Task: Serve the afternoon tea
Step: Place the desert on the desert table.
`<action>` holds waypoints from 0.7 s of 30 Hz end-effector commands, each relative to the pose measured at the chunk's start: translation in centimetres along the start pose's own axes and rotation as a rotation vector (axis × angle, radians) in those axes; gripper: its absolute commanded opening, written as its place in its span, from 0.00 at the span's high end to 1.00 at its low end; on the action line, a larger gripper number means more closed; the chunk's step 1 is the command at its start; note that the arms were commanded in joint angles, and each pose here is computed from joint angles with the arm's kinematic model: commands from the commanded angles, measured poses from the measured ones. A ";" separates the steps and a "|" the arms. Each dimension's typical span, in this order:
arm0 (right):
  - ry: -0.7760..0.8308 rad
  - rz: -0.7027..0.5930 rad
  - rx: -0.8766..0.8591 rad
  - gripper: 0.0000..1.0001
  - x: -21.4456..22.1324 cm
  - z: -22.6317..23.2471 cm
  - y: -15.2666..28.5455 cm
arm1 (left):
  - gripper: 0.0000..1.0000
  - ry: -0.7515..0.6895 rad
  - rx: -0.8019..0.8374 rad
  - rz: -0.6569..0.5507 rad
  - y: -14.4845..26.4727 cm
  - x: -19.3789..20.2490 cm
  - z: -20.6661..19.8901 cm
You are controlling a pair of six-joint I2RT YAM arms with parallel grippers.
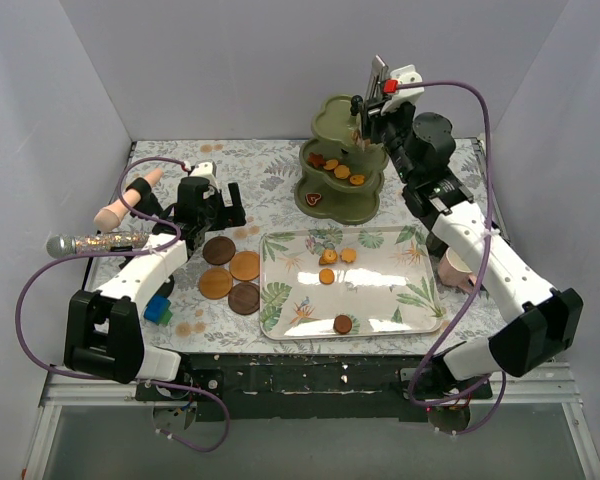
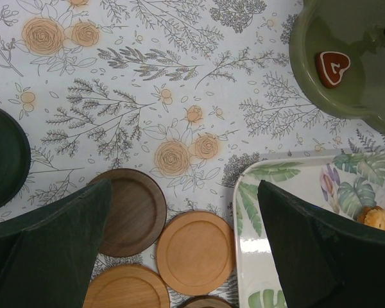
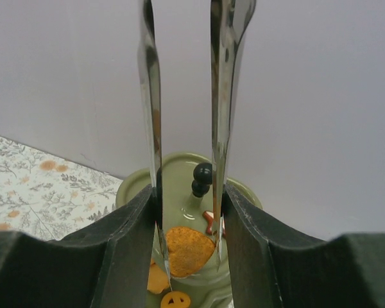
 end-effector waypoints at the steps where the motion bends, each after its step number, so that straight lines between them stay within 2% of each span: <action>1: -0.017 -0.139 -0.023 0.65 -4.6 -0.1 -1.6 | 0.02 -0.011 -0.018 -0.030 0.1 -1.2 0.3; 13: -0.026 -0.101 -0.030 0.65 -2.9 -0.3 -5.4 | 0.02 -0.016 -0.023 -0.023 -0.1 -1.0 0.4; 21: -0.036 -0.072 -0.031 0.60 -2.0 -0.2 -6.3 | 0.02 -0.018 -0.025 -0.022 -0.1 -1.0 0.4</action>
Point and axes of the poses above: each gripper's point midway between its finger pads, its own y axis back along the fingers, its own z axis along the line the jaws close on, x = y × z, the point moved 1 cm from there along y, back along the fingers, and after that the axes turned 4 degrees about -y, right-handed, at the moved point
